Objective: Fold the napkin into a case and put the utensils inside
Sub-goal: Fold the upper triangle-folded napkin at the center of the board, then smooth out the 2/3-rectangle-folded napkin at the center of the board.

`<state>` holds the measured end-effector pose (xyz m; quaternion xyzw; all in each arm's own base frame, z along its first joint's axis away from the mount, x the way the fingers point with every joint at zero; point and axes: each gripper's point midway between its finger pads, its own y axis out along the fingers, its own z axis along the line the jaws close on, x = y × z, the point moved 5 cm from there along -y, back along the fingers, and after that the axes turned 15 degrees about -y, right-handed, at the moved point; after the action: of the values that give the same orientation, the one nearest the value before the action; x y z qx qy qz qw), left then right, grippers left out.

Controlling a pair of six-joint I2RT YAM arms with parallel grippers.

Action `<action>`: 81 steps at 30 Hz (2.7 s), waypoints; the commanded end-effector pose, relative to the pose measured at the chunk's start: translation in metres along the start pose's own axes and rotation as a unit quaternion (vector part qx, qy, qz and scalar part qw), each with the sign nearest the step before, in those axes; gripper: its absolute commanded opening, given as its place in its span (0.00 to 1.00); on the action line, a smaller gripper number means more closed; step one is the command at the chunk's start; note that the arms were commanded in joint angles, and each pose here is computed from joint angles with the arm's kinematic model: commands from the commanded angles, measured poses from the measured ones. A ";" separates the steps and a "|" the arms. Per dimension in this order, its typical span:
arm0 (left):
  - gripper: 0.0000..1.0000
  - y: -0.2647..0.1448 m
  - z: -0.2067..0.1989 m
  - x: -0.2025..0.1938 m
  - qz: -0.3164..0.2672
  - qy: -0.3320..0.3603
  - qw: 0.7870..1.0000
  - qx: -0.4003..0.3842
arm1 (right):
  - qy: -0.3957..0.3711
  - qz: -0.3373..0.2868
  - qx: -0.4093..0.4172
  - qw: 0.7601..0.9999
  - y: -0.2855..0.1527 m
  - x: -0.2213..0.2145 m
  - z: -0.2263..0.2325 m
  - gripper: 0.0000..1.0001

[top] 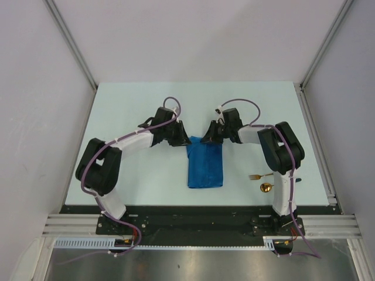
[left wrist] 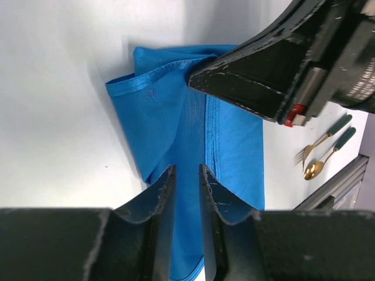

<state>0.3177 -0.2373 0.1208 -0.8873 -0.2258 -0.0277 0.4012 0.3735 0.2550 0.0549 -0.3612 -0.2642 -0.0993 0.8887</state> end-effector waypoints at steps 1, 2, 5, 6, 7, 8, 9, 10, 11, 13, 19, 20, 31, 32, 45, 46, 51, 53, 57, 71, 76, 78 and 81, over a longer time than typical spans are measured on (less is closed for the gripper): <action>0.26 0.011 -0.011 -0.003 0.020 -0.010 0.999 -0.026 | -0.025 -0.012 -0.009 1.000 -0.007 0.006 -0.002 0.13; 0.27 0.013 -0.010 -0.003 0.018 -0.011 1.000 -0.021 | -0.026 -0.013 -0.008 1.000 -0.009 0.008 0.000 0.13; 0.30 0.010 -0.012 0.003 0.002 -0.007 1.000 -0.014 | -0.036 -0.023 -0.001 0.999 -0.022 0.017 0.012 0.15; 0.32 0.008 -0.014 0.007 -0.007 -0.005 1.000 -0.011 | -0.037 -0.020 -0.003 0.999 -0.026 0.017 0.015 0.17; 0.34 0.007 -0.014 0.007 -0.009 -0.004 1.000 -0.008 | -0.040 -0.024 -0.007 0.999 -0.030 0.020 0.017 0.20; 0.36 0.005 -0.015 0.009 -0.012 0.000 1.000 -0.007 | -0.045 -0.030 -0.007 0.999 -0.037 0.024 0.022 0.22; 0.39 0.004 -0.016 0.010 -0.013 0.001 1.000 -0.003 | -0.044 -0.023 -0.010 0.999 -0.040 0.022 0.023 0.26; 0.40 0.004 -0.016 0.011 -0.013 0.003 1.000 -0.001 | -0.049 -0.022 -0.011 0.999 -0.043 0.021 0.024 0.28; 0.40 0.003 -0.016 0.011 -0.012 0.006 1.000 0.000 | -0.055 -0.029 -0.011 0.998 -0.049 0.024 0.028 0.30; 0.40 0.001 -0.017 0.008 -0.008 0.006 1.000 -0.001 | -0.048 -0.015 -0.015 0.999 -0.056 0.016 0.029 0.36; 0.40 -0.014 -0.008 -0.024 -0.011 0.029 0.999 0.011 | -0.046 -0.009 -0.017 0.999 -0.070 -0.003 0.030 0.50; 0.41 -0.016 -0.005 -0.028 -0.014 0.027 0.999 0.013 | -0.046 -0.006 -0.017 0.999 -0.069 -0.004 0.029 0.50; 0.43 -0.015 0.031 -0.091 0.044 0.025 0.998 0.028 | -0.047 0.001 -0.017 0.999 -0.034 -0.005 0.007 0.47; 0.43 -0.014 0.033 -0.095 0.047 0.019 0.998 0.028 | -0.045 0.003 -0.018 0.999 -0.029 -0.006 0.004 0.45; 0.50 -0.030 0.015 -0.019 -0.045 -0.021 0.999 0.011 | -0.037 -0.008 -0.017 0.999 -0.011 0.007 -0.007 0.23; 0.50 -0.024 0.022 -0.007 -0.048 -0.038 0.998 0.017 | -0.037 -0.007 -0.016 0.999 -0.011 0.008 -0.007 0.22; 0.47 0.000 0.014 0.026 -0.014 -0.068 0.997 -0.014 | -0.036 -0.005 0.007 0.999 -0.006 0.009 -0.006 0.11; 0.45 0.013 0.016 0.030 -0.004 -0.078 0.997 -0.021 | -0.035 -0.004 0.010 0.999 -0.004 0.008 -0.006 0.09; 0.40 0.028 0.019 0.031 0.009 -0.091 0.995 -0.031 | -0.033 -0.004 0.018 0.999 -0.004 0.008 -0.006 0.06; 0.39 0.048 0.014 0.037 0.005 -0.076 0.994 -0.079 | -0.024 -0.002 0.042 0.999 0.002 0.008 0.001 0.00; 0.36 0.049 0.021 0.033 0.010 -0.077 0.996 -0.054 | -0.024 0.002 0.047 0.999 0.006 0.008 0.006 0.00; 0.36 0.047 0.028 0.037 -0.007 -0.064 0.998 -0.017 | -0.024 -0.001 0.049 0.999 0.004 0.010 0.008 0.00; 0.41 0.043 0.033 0.038 -0.017 -0.045 0.999 0.020 | -0.025 -0.003 0.048 0.999 0.001 0.012 0.008 0.00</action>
<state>0.3587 -0.2280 0.0651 -0.8926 -0.2497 0.0516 0.3718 0.3720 0.2556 0.0526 -0.3358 -0.2752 -0.0733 0.8978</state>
